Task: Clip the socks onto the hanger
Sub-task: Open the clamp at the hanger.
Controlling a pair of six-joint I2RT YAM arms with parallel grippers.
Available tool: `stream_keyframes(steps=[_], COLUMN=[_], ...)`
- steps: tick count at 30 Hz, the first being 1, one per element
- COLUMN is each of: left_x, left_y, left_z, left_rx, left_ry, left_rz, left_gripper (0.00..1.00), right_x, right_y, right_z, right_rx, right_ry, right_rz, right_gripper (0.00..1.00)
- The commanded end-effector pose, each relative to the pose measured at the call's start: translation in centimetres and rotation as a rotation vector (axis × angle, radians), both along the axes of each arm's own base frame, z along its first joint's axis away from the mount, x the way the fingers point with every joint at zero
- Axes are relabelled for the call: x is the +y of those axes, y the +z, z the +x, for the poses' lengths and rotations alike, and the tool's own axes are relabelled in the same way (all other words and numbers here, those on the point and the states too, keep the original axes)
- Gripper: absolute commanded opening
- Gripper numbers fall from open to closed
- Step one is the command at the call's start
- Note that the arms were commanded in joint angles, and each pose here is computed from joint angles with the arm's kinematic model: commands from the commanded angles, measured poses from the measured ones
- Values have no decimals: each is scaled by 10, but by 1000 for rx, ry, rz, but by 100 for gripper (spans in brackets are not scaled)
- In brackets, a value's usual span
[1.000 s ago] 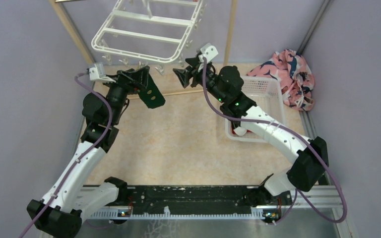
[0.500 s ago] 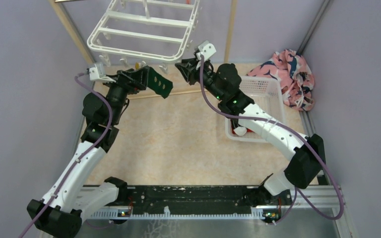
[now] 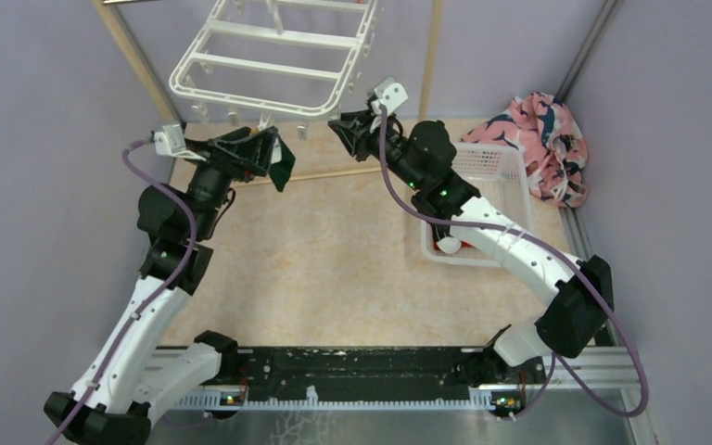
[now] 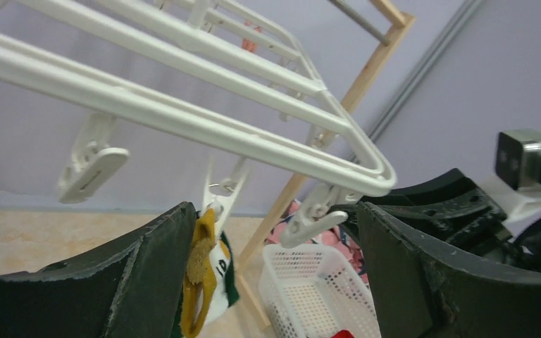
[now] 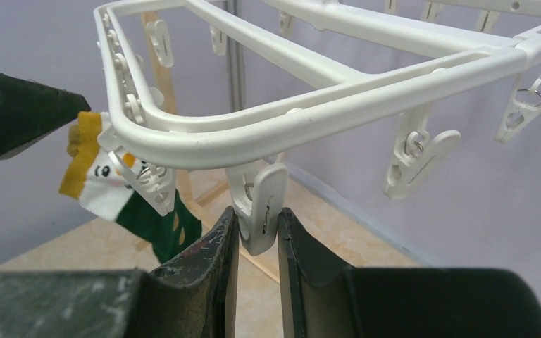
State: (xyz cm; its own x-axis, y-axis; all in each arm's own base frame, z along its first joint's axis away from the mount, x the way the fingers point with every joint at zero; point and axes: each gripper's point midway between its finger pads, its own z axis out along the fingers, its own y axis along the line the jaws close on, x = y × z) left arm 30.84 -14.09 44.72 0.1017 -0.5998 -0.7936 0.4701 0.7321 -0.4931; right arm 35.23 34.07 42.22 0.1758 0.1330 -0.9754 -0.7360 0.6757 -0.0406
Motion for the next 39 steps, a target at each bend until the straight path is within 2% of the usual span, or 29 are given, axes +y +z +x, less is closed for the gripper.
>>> stream_keyframes(steps=[1, 4, 10, 20, 31, 39], left_x=[-16, -28, -38, -74, -66, -76], left_y=[55, 65, 55, 2, -5, 2], left_z=[-45, -56, -47, -2, 17, 22], left_rx=[-140, -163, -121, 19, 20, 7], left_ry=[-183, -272, -307, -376, -265, -308], left_rz=[-63, -68, -56, 22, 57, 30], left_gripper=[88, 85, 84, 83, 83, 84], right_x=[-10, -5, 3, 17, 23, 20], right_y=[36, 37, 40, 46, 40, 24], right_z=[-21, -23, -28, -30, -31, -24], right_rx=[-65, -63, -59, -46, -38, -44], right_ry=[30, 38, 50, 65, 64, 13], right_rz=[58, 53, 50, 48, 31, -23], right_gripper=[0, 0, 0, 0, 0, 0])
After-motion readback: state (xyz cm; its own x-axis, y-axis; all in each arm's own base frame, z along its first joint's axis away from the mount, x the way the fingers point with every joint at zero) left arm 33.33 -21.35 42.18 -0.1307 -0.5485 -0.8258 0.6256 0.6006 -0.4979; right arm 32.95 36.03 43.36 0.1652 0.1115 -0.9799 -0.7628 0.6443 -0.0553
